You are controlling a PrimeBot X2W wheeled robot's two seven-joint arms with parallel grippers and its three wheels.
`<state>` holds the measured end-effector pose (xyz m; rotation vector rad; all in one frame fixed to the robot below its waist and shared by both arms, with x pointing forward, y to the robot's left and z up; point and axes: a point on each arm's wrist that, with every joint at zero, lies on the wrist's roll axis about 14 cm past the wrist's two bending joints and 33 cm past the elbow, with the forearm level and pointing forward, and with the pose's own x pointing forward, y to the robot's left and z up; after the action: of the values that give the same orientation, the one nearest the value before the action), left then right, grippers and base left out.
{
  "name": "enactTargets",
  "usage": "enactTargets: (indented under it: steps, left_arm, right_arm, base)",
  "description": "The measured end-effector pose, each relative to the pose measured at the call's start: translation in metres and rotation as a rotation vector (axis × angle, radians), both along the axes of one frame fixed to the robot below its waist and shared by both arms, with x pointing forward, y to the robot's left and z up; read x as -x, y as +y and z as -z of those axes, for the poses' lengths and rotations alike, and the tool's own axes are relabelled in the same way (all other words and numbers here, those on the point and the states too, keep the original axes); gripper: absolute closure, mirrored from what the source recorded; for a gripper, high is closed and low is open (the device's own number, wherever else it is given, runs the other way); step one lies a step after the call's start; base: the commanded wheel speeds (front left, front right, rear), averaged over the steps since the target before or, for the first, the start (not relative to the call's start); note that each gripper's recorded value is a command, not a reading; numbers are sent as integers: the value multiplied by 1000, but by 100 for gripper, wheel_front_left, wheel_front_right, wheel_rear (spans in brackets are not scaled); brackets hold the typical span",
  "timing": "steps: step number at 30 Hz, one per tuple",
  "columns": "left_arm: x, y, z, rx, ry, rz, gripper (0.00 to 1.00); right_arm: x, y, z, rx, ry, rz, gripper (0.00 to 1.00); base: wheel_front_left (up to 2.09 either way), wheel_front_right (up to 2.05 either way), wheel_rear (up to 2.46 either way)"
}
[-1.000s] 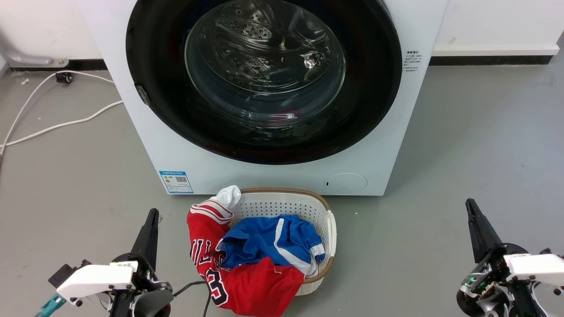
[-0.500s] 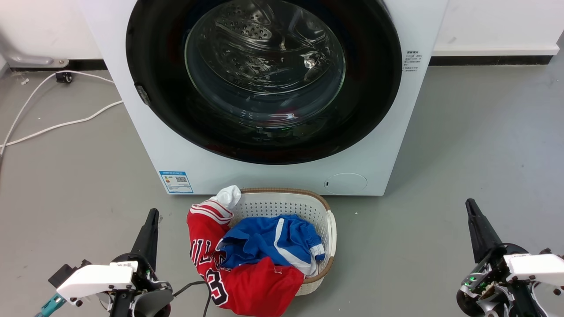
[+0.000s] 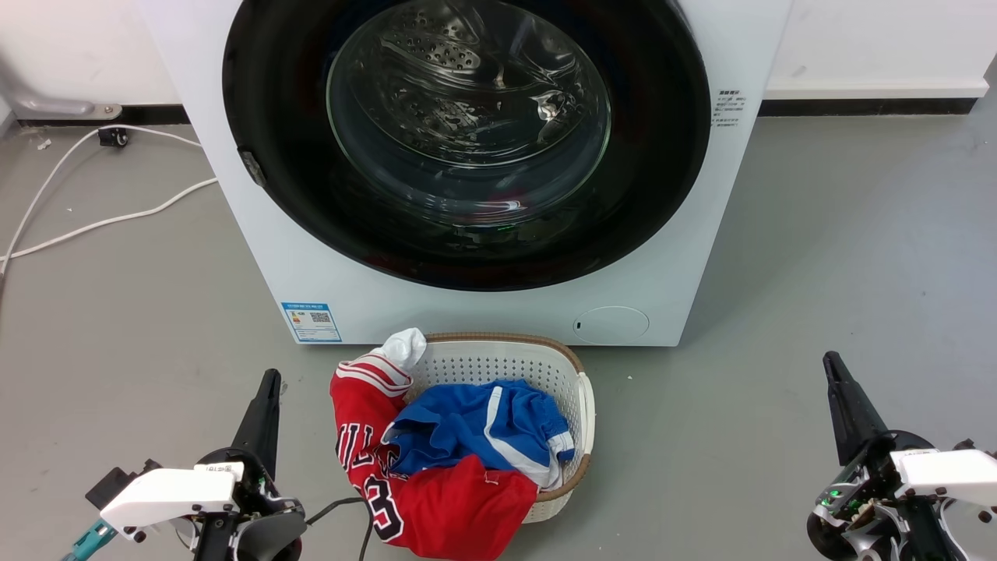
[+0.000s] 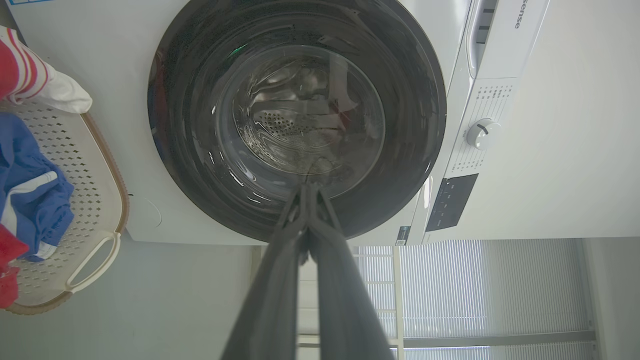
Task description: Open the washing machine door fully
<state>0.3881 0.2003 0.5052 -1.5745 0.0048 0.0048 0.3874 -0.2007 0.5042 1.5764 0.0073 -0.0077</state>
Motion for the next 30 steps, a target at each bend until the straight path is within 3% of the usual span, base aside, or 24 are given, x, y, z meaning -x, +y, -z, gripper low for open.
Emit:
enactTargets:
  steps: [23,24,26,30]
  left_arm:
    - [0,0,0,0,0,0,100]
    - [1,0,2,1,6,0,0]
    - [11,-1,25,7,75,-1,0]
    - [14,-1,29,1,86,-12,0]
  right_arm:
    - [0,0,0,0,0,0,100]
    - [1,0,2,-1,6,0,0]
    - [11,0,25,-7,74,4,0]
    - [16,-2,33,1,99,18,0]
  base:
    - [0,0,0]
    - [0,0,0]
    - [0,0,0]
    - [0,0,0]
